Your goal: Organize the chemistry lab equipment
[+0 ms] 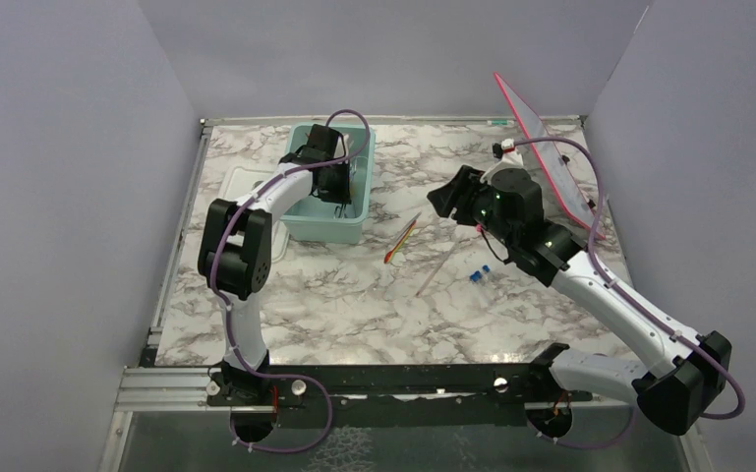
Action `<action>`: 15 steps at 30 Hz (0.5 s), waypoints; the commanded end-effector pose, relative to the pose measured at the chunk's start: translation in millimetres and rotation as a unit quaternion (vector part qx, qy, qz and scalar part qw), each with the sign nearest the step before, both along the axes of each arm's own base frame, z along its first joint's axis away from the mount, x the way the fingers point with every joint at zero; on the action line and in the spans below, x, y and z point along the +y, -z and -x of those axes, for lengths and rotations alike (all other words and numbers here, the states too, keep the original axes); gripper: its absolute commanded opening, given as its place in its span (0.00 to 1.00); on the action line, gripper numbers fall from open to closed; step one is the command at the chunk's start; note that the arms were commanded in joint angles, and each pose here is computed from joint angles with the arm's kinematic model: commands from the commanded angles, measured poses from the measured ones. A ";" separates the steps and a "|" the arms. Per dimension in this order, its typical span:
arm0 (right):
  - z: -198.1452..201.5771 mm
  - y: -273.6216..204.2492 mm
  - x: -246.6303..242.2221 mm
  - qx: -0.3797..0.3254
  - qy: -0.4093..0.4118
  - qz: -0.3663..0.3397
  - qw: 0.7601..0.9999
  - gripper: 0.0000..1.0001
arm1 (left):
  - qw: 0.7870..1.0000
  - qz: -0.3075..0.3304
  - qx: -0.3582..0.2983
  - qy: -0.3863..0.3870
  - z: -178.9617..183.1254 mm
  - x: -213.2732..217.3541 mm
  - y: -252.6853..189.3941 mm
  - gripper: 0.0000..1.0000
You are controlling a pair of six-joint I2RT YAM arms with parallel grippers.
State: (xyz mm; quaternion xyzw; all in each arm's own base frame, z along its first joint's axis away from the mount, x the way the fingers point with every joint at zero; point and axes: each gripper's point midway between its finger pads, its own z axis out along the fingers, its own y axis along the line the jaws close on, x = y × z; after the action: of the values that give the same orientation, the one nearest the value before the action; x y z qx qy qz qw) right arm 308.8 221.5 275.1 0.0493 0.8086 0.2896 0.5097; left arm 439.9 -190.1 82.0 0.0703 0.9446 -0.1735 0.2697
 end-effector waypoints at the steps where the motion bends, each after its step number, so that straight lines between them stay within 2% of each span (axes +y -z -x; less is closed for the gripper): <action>1: -4.7 13.3 -8.0 0.008 0.022 0.022 0.999 0.60 | 1.000 0.003 -0.024 -0.010 -15.5 -1.1 -9.3 0.18; 9: -4.8 23.4 -13.3 0.023 0.038 0.028 0.999 0.60 | 0.999 0.016 -0.038 0.001 -9.2 -5.7 -27.4 0.30; 15: -4.2 46.7 -17.4 0.060 0.050 0.055 0.995 0.60 | 0.997 0.032 -0.076 0.006 -0.6 -10.6 -72.5 0.34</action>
State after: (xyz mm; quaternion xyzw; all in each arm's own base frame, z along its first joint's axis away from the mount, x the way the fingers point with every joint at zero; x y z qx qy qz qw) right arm 313.8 214.0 258.9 0.0651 0.8218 0.2590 0.5032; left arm 441.8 -191.7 88.7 0.0687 0.9417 -0.1751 0.2788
